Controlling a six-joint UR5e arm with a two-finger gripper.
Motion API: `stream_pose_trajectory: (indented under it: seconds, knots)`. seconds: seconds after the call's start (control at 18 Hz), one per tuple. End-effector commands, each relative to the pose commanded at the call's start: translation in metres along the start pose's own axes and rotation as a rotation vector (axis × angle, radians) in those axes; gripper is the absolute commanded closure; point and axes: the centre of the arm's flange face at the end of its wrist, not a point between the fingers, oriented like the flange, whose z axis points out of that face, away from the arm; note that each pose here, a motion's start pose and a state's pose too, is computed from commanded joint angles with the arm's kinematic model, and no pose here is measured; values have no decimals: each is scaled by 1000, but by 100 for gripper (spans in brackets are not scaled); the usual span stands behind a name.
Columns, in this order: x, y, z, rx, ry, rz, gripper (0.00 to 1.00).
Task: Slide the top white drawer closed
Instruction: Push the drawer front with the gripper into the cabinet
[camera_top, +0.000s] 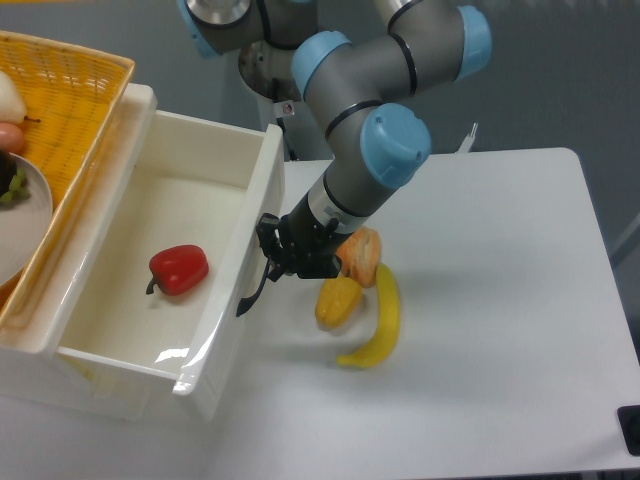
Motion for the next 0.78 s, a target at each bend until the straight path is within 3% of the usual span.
stream_pose_trajectory:
  seconds: [0.78]
  knots:
    - [43, -17, 10, -15, 0, 10, 93]
